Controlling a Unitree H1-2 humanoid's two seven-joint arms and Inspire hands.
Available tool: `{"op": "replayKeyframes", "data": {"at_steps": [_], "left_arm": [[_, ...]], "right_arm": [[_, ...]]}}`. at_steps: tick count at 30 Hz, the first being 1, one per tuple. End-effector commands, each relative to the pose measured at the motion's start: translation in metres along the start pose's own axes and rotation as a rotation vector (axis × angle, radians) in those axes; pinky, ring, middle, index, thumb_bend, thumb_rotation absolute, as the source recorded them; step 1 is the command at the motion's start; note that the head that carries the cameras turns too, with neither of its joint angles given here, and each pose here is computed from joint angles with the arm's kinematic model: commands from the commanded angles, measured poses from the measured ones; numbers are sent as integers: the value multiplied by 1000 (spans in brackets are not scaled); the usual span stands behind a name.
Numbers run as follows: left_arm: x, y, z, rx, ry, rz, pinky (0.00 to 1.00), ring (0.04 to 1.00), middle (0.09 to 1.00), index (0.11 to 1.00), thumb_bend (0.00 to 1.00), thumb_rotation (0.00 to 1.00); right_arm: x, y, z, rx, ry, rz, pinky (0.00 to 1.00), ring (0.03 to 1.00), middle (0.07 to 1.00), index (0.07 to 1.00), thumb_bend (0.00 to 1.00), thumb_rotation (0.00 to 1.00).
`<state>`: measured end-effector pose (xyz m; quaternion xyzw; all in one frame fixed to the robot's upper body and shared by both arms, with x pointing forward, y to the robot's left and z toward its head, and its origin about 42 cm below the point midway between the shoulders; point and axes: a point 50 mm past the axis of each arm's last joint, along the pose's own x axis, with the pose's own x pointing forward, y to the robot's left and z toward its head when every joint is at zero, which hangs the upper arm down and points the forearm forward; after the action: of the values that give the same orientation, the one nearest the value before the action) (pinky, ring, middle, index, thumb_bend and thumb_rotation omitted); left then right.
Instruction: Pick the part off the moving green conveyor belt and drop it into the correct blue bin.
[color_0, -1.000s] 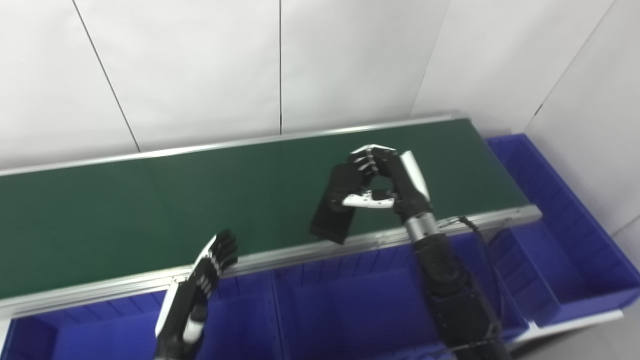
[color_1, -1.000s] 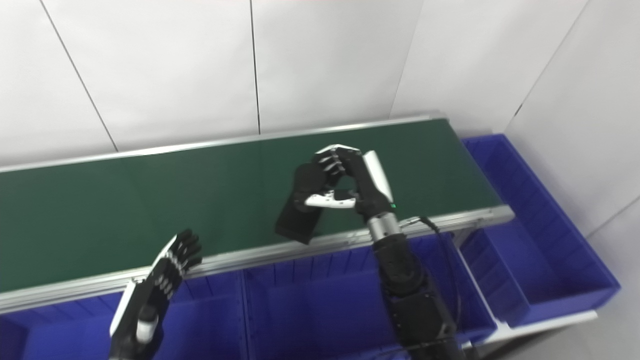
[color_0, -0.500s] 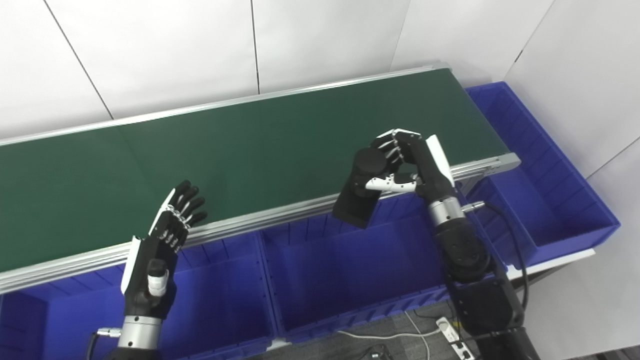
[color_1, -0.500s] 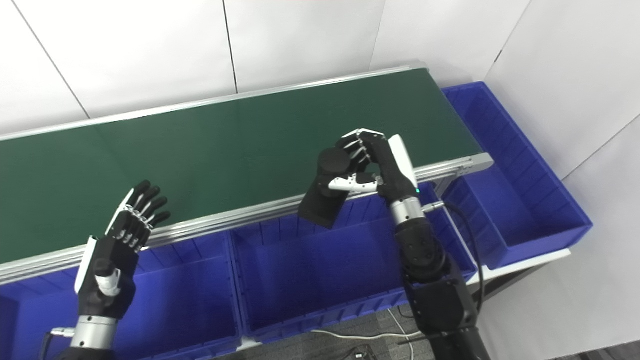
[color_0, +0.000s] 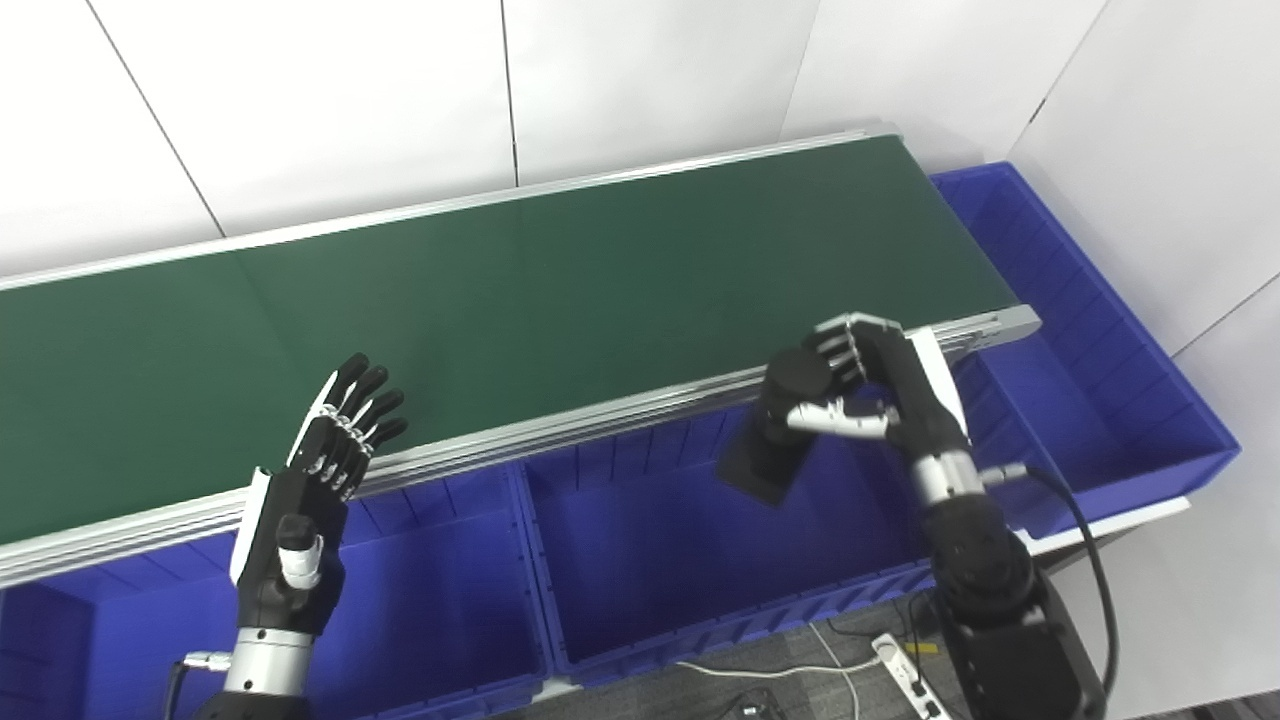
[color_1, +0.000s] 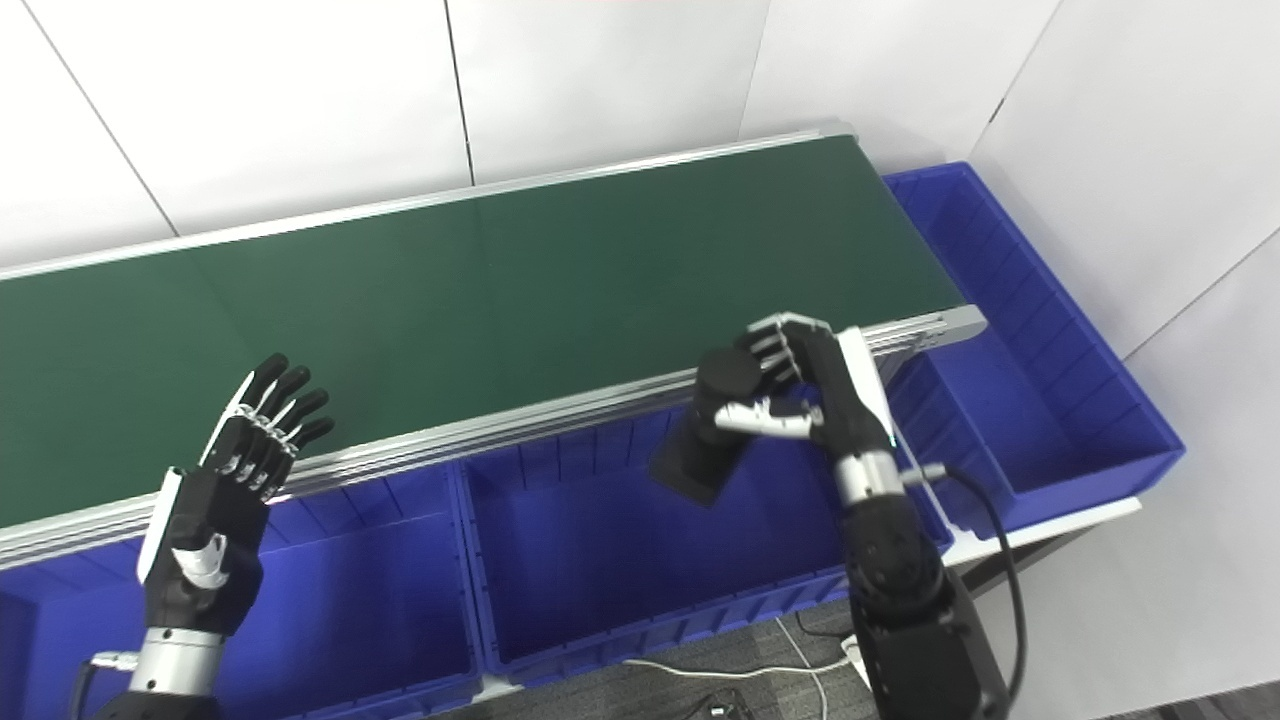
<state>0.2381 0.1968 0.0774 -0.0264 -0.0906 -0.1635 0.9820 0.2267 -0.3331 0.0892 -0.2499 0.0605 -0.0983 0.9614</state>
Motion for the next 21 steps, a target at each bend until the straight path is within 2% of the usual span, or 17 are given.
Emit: {"op": "replayKeyframes", "data": {"at_steps": [1, 8, 13, 18, 20, 21], "left_arm": [[8, 3, 11, 11, -53, -22, 821, 879, 924, 929, 1000, 1000], [6, 8, 9, 13, -49, -24, 827, 882, 930, 937, 1000, 1000], [5, 9, 9, 18, -44, -28, 826, 881, 926, 935, 1000, 1000], [4, 7, 8, 32, -40, -30, 820, 881, 927, 935, 1000, 1000], [4, 6, 8, 32, -37, -30, 818, 881, 925, 930, 1000, 1000], [4, 6, 8, 32, -37, -30, 818, 880, 924, 928, 1000, 1000]], "right_arm": [[4, -2, 8, -5, -71, -31, 315, 373, 444, 511, 527, 0], [-5, 4, -2, -19, -36, -52, 316, 372, 447, 510, 527, 0], [-8, 1, -10, -30, -5, -73, 329, 393, 455, 509, 527, 0], [-11, -3, -21, -20, 17, -124, 303, 361, 438, 513, 526, 0], [-12, -4, -22, -2, 19, -135, 336, 419, 456, 514, 528, 2], [-12, -4, -21, -2, 16, -129, 396, 497, 535, 571, 662, 80]]}}
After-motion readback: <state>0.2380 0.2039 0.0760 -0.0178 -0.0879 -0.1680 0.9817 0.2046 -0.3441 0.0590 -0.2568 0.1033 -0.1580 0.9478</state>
